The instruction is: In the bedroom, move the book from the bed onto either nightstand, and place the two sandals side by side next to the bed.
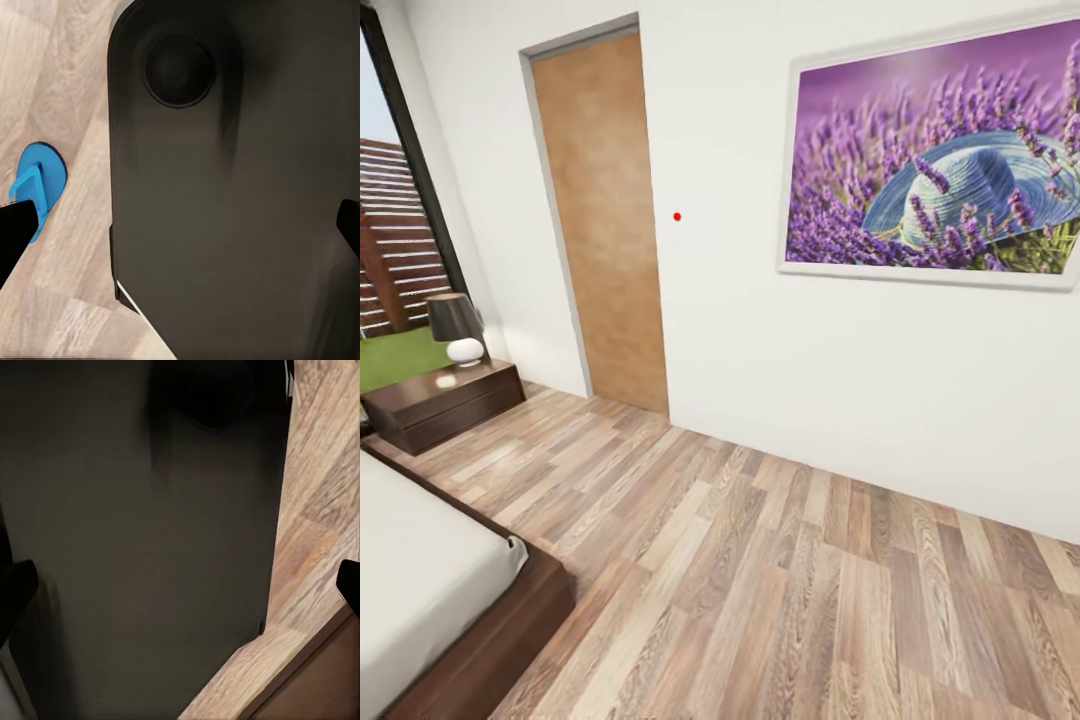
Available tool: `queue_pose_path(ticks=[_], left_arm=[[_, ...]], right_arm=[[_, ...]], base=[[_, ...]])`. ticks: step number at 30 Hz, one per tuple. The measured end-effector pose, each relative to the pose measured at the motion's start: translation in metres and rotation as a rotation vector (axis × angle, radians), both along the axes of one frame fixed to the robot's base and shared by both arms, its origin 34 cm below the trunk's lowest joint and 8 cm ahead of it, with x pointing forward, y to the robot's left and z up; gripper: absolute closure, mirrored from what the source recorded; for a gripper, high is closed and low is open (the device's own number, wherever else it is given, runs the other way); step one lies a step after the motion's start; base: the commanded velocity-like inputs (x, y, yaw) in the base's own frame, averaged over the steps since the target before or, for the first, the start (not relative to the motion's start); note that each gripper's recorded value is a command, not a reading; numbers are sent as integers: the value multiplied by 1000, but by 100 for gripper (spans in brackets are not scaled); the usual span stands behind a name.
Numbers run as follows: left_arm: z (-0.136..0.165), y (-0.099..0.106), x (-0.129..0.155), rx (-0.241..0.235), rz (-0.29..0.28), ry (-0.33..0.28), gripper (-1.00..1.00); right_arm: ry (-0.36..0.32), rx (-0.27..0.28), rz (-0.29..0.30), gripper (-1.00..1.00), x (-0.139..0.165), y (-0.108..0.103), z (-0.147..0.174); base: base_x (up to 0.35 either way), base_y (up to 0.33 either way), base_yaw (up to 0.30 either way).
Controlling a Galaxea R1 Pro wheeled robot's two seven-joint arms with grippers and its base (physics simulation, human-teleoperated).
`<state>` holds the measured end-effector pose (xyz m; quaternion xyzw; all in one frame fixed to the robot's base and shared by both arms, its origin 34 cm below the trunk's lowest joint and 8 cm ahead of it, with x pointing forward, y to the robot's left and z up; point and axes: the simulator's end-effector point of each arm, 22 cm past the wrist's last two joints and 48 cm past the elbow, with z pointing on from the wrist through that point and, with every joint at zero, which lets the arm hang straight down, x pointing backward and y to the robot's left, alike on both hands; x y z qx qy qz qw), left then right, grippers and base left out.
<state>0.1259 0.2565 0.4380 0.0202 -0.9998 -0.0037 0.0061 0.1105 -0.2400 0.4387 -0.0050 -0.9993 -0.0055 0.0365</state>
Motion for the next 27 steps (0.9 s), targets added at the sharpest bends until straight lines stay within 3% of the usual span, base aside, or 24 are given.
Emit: queue_pose_path(ticks=[27], left_arm=[[0,0,-4,0,0,11,-100]], right_arm=[[10,0,0,-100,-4,0,0]], base=[[0,0,238]])
